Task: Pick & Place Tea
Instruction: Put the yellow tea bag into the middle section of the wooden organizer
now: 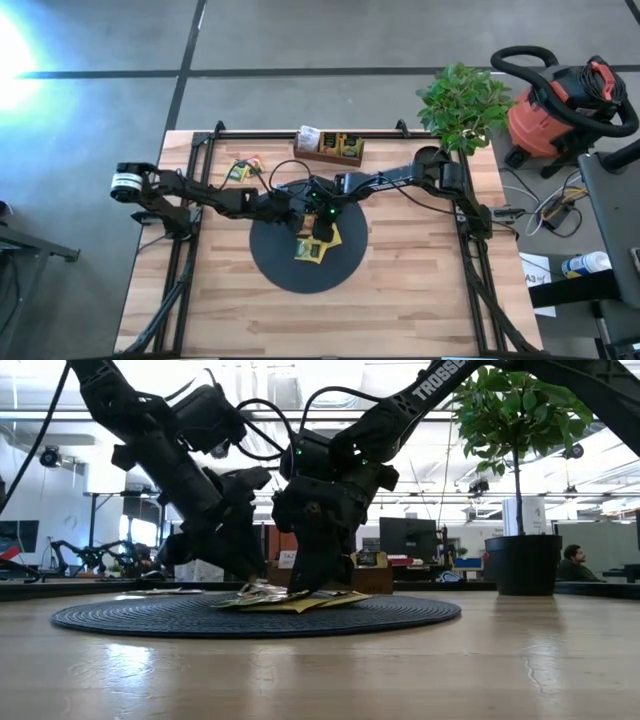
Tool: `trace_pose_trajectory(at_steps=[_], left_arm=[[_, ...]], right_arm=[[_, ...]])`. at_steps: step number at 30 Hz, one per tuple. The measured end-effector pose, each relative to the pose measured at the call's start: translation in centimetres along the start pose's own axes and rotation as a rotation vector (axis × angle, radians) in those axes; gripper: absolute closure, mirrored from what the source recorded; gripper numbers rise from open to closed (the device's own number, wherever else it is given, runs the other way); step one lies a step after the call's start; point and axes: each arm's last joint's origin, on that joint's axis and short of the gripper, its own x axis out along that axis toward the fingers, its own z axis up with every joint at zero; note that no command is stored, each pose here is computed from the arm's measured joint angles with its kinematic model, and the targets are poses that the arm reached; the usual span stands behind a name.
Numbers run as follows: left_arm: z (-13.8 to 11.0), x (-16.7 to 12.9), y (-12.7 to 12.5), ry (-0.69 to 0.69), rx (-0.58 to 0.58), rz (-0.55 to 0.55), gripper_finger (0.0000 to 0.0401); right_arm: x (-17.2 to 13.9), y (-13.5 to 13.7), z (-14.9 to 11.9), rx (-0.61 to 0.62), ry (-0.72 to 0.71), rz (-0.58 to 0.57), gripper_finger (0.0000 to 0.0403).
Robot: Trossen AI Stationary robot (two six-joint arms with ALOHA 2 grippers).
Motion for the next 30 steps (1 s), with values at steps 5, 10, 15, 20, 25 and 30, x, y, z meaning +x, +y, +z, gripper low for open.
trace_pose_trajectory(at_steps=[5,10,15,20,25,30], left_arm=[[-0.30,0.00,0.53,0.016,0.009,0.066,0.0291],[-0.45,-0.06,0.95,0.015,0.004,0.122,0.0291],[-0.45,-0.07,0.92,0.018,-0.006,0.116,0.0291],[-0.44,-0.04,0.85,0.024,-0.009,0.104,0.0291],[-0.13,0.01,0.52,-0.006,0.016,0.068,0.0291],[-0.37,0.22,0.80,0.002,0.023,0.079,0.0291]], right_arm=[[0.00,0.01,0.00,0.000,0.001,0.002,0.0343],[0.00,0.04,-0.01,-0.001,0.001,0.002,0.0342],[0.00,0.04,0.00,0.002,0.000,0.002,0.0343],[0.00,0.04,0.00,0.003,0.000,0.002,0.0342],[0.00,0.04,0.00,0.004,0.000,0.002,0.0343],[-0.01,0.05,0.00,0.006,0.000,0.002,0.0342]])
